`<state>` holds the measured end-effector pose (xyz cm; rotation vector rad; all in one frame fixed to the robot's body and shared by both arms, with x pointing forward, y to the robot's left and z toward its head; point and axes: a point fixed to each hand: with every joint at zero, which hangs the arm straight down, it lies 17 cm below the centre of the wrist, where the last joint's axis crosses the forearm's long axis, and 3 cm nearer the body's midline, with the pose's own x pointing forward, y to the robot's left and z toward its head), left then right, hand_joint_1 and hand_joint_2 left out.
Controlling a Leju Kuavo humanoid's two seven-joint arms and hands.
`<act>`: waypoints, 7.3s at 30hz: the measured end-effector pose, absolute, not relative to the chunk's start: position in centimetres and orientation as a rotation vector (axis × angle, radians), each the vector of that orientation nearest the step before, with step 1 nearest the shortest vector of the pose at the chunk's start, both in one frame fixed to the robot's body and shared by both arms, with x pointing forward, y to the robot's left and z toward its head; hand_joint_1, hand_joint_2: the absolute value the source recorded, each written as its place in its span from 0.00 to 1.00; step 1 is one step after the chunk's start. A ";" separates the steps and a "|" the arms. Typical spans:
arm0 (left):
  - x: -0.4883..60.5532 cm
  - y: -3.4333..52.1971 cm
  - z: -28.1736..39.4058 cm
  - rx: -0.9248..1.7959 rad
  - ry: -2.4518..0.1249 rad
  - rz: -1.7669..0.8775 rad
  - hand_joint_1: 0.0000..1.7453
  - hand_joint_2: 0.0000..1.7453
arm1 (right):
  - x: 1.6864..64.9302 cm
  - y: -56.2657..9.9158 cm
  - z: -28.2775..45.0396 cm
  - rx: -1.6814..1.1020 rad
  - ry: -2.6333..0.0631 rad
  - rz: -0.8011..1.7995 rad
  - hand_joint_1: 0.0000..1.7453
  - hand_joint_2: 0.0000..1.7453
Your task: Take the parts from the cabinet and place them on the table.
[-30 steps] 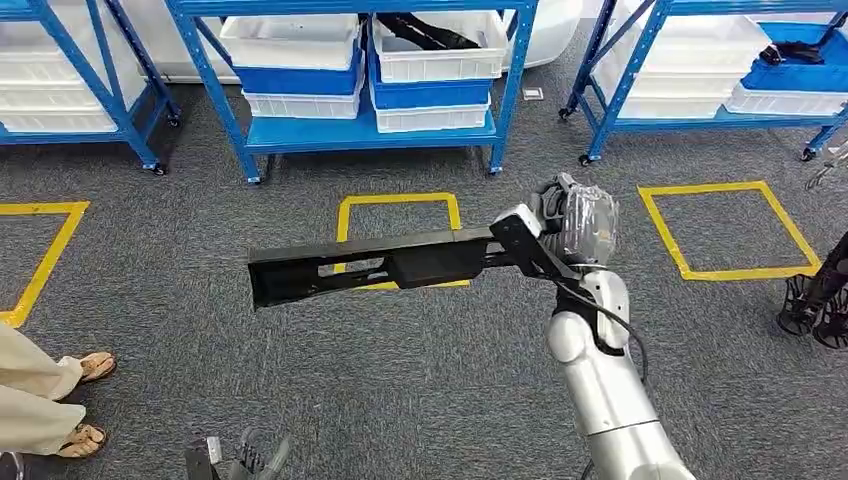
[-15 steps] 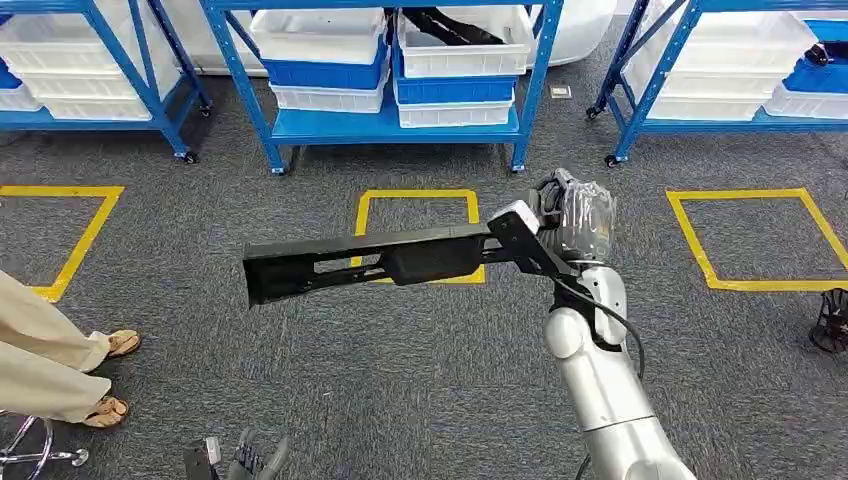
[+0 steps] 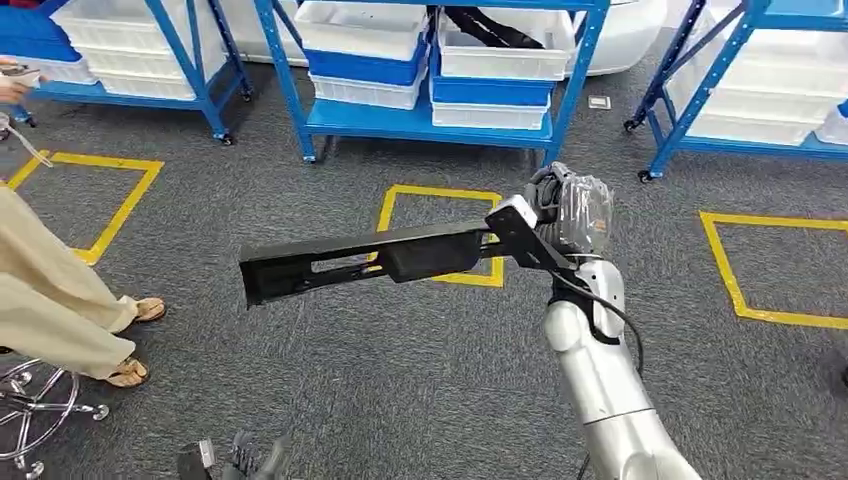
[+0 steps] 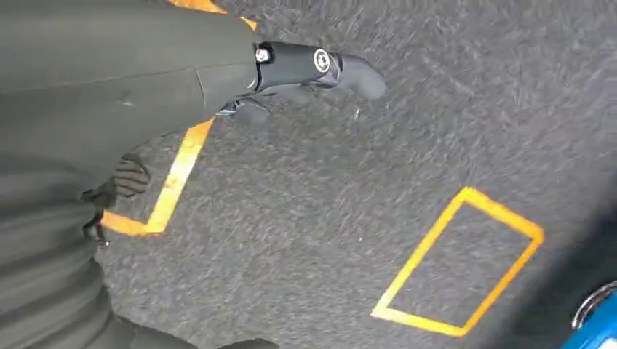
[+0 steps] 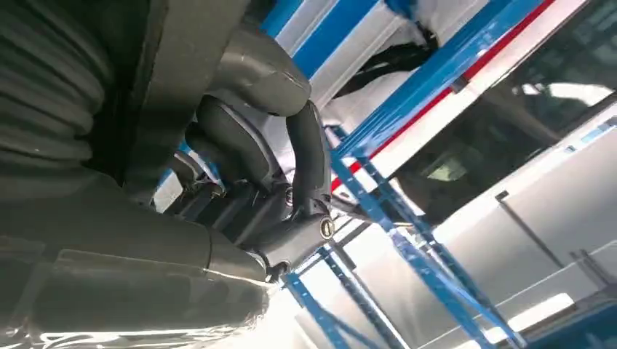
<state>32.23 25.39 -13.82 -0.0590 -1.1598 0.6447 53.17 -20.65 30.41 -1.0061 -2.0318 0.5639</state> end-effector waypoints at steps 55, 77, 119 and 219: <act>30.8 27.4 -14.6 -0.030 -1.147 0.706 0.00 1.00 | 56.7 -27.0 37.1 -1.367 -1.955 0.600 1.00 1.00; 28.4 29.6 -16.0 0.038 -1.110 0.774 0.00 1.00 | 56.8 -24.4 39.2 -1.226 -2.055 0.536 1.00 1.00; 34.6 22.6 -12.2 -0.188 -1.182 0.555 0.00 1.00 | 50.3 -35.4 29.2 -1.462 -1.737 0.591 1.00 1.00; 38.4 30.2 -8.1 0.091 -1.379 0.472 0.00 1.00 | 55.1 -33.9 21.0 -1.206 -1.721 0.532 1.00 1.00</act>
